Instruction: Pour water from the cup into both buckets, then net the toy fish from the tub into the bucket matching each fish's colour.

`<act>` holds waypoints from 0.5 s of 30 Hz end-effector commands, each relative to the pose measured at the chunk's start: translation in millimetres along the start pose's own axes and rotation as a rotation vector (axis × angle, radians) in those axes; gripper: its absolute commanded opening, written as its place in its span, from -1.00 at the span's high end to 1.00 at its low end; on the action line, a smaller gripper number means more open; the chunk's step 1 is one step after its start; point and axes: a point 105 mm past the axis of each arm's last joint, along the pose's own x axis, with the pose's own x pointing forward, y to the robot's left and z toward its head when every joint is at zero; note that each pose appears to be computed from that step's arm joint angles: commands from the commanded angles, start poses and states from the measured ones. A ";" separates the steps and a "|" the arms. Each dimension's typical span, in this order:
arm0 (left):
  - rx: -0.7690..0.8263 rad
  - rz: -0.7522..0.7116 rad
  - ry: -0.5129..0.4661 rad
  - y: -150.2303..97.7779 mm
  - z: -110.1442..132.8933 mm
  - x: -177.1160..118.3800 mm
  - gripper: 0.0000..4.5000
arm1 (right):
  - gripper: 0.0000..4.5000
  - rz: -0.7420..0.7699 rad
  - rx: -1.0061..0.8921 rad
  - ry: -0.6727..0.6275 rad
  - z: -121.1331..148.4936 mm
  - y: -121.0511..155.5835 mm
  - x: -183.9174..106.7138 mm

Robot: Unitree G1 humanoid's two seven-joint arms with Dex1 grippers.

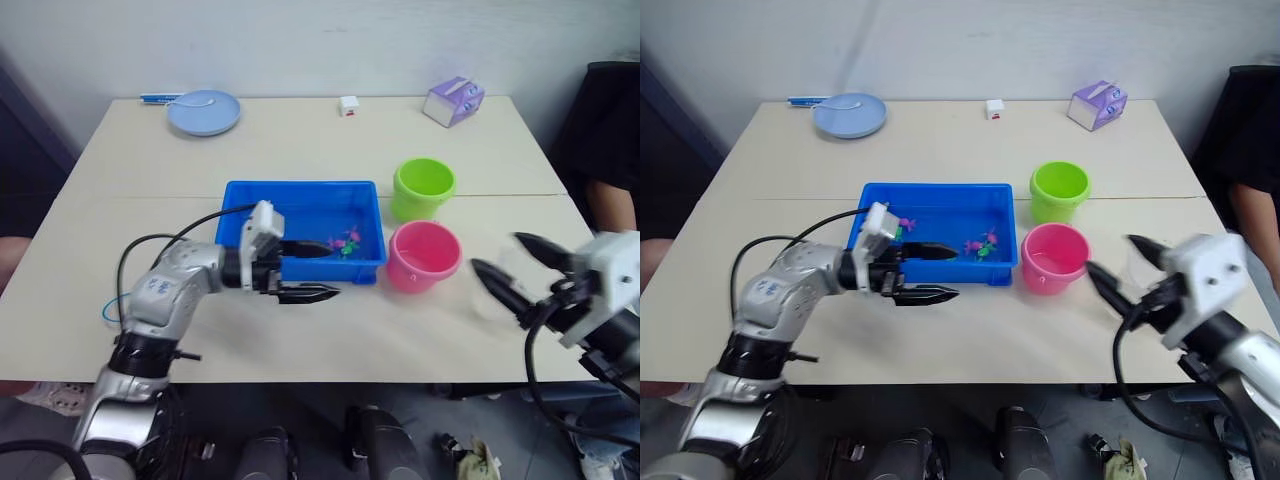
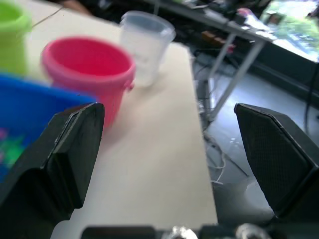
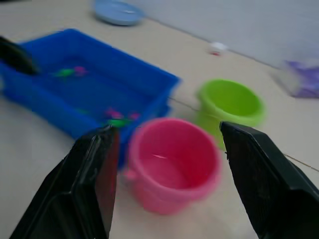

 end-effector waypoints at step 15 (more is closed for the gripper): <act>-0.195 0.738 0.141 -50.3 -77.0 -164.3 -1.00 | -0.97 0.635 -0.089 -0.092 11.6 44.7 93.2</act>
